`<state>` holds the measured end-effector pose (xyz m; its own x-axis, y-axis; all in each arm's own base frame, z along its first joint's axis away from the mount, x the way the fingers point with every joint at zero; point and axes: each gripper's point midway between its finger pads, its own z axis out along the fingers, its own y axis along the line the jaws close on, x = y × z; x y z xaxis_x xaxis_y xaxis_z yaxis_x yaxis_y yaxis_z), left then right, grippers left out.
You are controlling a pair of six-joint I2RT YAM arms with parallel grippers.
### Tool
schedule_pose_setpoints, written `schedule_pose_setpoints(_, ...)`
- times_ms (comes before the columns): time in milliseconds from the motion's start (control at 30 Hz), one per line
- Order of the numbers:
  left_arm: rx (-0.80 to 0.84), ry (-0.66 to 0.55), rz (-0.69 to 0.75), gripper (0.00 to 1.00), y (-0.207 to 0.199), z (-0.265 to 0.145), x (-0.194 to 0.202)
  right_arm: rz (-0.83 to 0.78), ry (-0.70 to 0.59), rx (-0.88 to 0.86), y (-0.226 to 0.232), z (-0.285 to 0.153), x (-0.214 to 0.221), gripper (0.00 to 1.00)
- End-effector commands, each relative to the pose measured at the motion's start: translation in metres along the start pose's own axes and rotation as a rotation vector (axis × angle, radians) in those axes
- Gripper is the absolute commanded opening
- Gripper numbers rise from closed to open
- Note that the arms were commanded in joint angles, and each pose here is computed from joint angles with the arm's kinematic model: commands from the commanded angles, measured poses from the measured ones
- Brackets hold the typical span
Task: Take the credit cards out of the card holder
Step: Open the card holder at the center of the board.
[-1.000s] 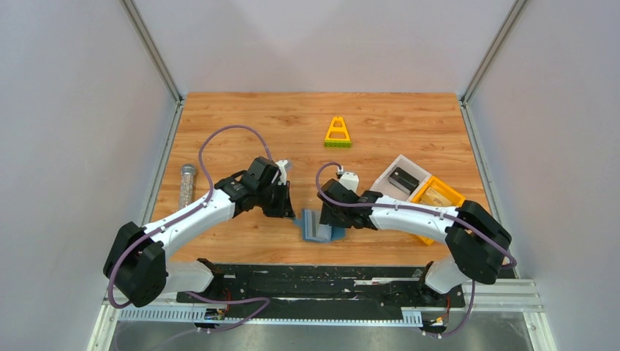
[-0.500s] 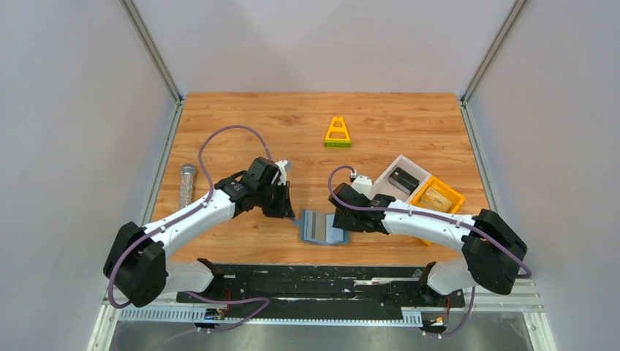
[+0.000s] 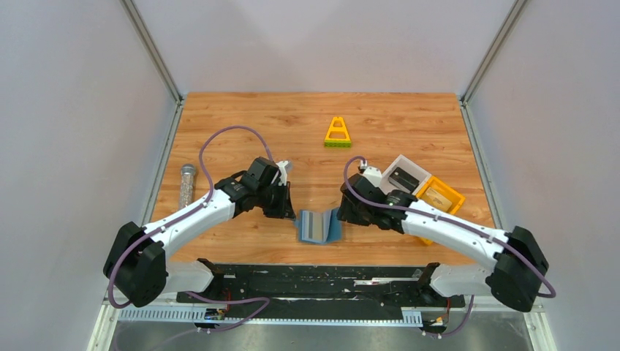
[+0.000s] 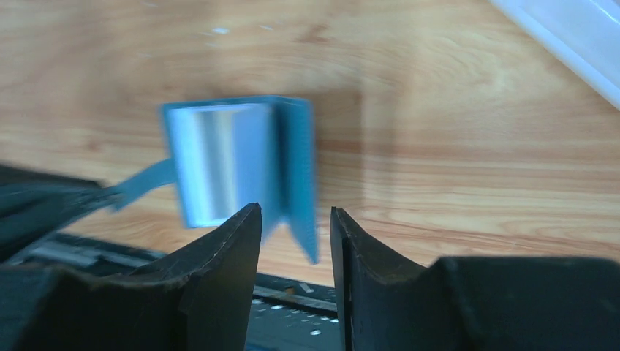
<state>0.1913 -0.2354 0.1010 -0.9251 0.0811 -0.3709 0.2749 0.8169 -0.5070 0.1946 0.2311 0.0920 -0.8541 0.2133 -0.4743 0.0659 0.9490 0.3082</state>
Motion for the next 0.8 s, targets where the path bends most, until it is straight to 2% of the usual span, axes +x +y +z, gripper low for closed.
schedule_pose_setpoints(0,0.048,-0.023,0.020,0.00,-0.011,-0.003,-0.006,0.018,-0.093,-0.287,0.061,-0.046,-0.036,0.41)
schedule_pose_setpoints(100,0.058,-0.021,0.018,0.00,-0.013,-0.003,-0.006,0.022,-0.091,-0.392,0.083,-0.051,-0.038,0.41)
schedule_pose_setpoints(433,0.069,-0.034,0.014,0.00,-0.016,-0.007,-0.007,-0.031,0.051,-0.486,0.133,-0.015,-0.010,0.37)
schedule_pose_setpoints(767,0.078,-0.039,0.015,0.00,-0.018,-0.009,-0.007,-0.044,0.072,-0.247,0.105,0.038,0.008,0.43)
